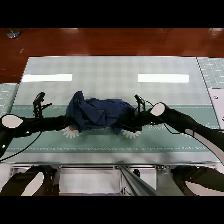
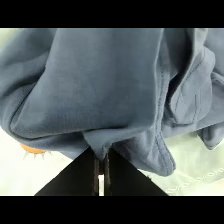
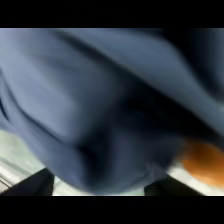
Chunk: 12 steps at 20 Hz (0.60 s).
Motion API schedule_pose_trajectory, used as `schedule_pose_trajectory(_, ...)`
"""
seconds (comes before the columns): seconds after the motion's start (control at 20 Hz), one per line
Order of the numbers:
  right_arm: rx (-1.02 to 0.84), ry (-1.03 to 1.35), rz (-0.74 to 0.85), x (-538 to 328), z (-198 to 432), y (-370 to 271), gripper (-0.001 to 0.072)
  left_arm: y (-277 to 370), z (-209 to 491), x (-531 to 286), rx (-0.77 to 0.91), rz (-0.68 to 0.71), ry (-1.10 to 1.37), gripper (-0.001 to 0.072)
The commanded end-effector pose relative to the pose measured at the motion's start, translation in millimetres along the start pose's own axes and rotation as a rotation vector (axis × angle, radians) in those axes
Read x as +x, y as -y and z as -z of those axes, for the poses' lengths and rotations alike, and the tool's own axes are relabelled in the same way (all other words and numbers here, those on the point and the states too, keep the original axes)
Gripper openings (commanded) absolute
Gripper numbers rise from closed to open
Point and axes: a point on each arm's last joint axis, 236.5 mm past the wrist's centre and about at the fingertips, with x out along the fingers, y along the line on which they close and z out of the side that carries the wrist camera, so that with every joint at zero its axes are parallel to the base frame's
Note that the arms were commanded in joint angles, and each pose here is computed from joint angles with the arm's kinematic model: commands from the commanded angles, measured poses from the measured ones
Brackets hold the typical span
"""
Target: Fold the shirts.
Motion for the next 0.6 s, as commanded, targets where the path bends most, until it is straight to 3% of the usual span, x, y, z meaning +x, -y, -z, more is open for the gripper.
schedule_pose_trajectory(0.0,-0.033,0.003,-0.024,12,-10,-21,0.0106,1,-2,-1,0.008,0.000,0.003,0.0027)
schedule_pose_trajectory(0.05,-0.071,0.011,-0.037,8,-14,-28,0.0023,1,-8,-4,0.018,-0.002,0.021,0.0027)
schedule_pose_trajectory(0.25,-0.282,0.117,-0.037,-78,-63,-70,0.0022,21,-102,-78,0.063,-0.001,0.267,0.0027)
schedule_pose_trajectory(0.4,-0.407,0.445,-0.031,-220,-127,-128,0.0022,69,-184,-171,0.117,0.059,0.563,0.0026)
schedule_pose_trajectory(0.55,-0.578,0.669,-0.065,-355,-114,-192,0.0022,134,-219,-261,0.253,0.099,0.762,0.0026)
